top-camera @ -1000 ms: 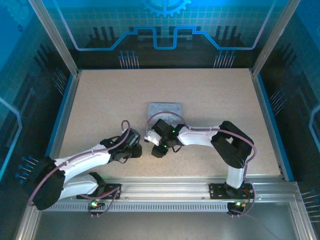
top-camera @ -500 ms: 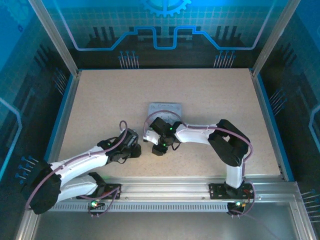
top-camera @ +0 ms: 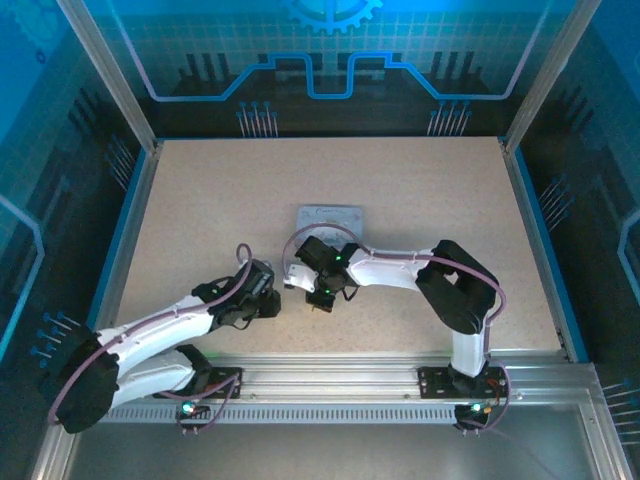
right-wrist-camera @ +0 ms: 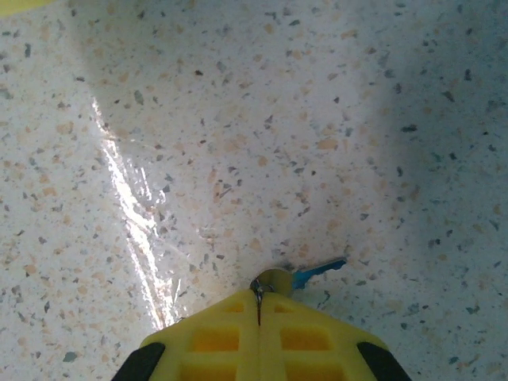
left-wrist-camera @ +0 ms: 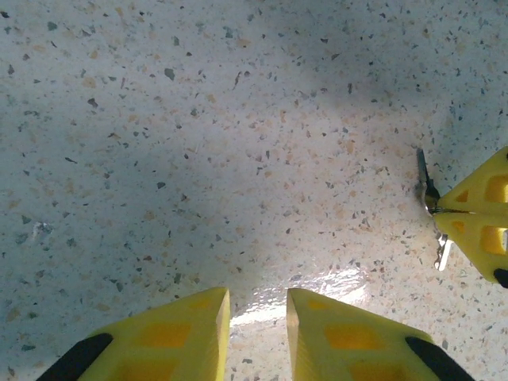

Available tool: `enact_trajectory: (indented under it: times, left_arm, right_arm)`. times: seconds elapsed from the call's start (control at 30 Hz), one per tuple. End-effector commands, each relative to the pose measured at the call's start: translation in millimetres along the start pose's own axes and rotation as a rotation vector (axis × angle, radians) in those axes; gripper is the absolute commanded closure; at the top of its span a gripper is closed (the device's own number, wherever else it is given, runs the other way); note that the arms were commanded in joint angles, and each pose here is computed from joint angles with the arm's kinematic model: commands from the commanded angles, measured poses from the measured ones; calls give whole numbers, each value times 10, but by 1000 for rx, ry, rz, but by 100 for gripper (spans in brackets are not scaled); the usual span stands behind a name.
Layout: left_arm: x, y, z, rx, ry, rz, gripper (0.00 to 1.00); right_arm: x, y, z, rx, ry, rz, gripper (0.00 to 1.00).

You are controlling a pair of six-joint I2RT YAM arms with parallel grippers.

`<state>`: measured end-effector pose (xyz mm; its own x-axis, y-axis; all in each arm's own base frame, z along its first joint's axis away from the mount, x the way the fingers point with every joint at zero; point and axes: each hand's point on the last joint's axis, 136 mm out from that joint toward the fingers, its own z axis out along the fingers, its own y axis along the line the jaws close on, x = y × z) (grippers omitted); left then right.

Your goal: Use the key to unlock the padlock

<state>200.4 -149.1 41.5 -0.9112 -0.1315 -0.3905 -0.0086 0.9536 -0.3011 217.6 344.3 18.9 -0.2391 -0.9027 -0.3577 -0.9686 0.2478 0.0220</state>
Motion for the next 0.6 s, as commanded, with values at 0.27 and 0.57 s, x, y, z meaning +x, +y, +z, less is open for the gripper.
enact_trajectory:
  times: [0.27, 0.57]
  left_arm:
    - [-20, -1, -111, 81, -46, -97, 66]
    - [-178, -267, -355, 353, -133, -257, 70]
  right_arm:
    - [95, 30, -128, 95, -10, -95, 100]
    - [-158, -10, -443, 272, -214, -143, 100]
